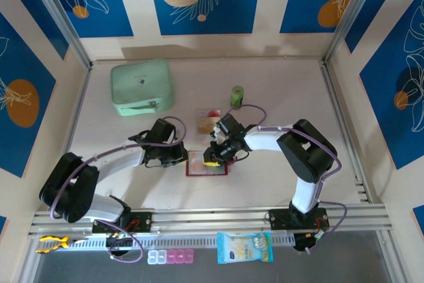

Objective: Take the credit cards out of the card holder

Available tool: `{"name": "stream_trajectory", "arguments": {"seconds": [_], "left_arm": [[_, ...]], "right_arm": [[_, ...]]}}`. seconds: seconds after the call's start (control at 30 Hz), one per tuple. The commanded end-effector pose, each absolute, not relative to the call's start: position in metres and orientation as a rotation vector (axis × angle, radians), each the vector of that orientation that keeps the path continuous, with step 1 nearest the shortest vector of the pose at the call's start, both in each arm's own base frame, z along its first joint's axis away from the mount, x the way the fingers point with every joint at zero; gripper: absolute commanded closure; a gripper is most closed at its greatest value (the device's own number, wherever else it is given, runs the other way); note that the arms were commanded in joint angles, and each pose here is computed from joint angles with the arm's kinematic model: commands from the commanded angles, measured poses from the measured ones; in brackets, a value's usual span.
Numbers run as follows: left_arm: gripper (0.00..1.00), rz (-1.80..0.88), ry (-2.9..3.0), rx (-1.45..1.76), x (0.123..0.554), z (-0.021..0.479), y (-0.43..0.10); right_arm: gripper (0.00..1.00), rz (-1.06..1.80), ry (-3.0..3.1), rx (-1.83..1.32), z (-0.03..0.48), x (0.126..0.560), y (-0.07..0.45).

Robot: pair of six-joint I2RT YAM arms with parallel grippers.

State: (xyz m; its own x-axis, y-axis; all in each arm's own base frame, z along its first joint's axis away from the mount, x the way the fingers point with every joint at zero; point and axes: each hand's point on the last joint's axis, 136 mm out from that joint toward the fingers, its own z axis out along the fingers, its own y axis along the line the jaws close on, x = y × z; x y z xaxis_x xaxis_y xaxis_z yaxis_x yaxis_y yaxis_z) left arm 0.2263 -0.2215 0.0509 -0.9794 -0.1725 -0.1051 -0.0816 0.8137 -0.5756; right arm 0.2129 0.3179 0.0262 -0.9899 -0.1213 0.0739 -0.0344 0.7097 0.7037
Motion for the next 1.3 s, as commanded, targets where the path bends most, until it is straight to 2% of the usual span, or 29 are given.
{"name": "stream_trajectory", "arguments": {"seconds": [0.0,0.23,0.33,0.47,0.7,0.97,1.07,1.27], "left_arm": [[0.86,-0.995,2.812,-0.18,0.229,0.065,-0.239],[0.73,-1.048,2.838,-0.167,0.228,0.053,-0.259],[0.71,-1.061,2.845,-0.17,0.228,0.048,-0.263],[0.76,-1.075,2.856,-0.166,0.227,0.044,-0.267],[0.79,-1.096,2.847,-0.164,0.229,0.047,-0.272],[0.76,-1.152,2.815,-0.137,0.232,0.065,-0.284],[0.73,-1.177,2.807,-0.108,0.232,0.073,-0.292],[0.6,-1.206,2.81,-0.056,0.227,0.08,-0.309]], "right_arm": [[0.79,-1.238,-2.748,0.124,0.036,0.209,0.318],[0.79,-1.311,-2.701,0.089,0.031,0.21,0.313],[0.8,-1.351,-2.679,0.079,0.031,0.21,0.313],[0.81,-1.359,-2.667,0.066,0.028,0.209,0.31],[0.81,-1.374,-2.661,0.077,0.031,0.207,0.31],[0.76,-1.379,-2.751,0.092,0.063,0.215,0.305],[0.75,-1.311,-2.841,0.062,0.073,0.22,0.293],[0.72,-1.265,-2.971,-0.036,0.094,0.23,0.259]]}}
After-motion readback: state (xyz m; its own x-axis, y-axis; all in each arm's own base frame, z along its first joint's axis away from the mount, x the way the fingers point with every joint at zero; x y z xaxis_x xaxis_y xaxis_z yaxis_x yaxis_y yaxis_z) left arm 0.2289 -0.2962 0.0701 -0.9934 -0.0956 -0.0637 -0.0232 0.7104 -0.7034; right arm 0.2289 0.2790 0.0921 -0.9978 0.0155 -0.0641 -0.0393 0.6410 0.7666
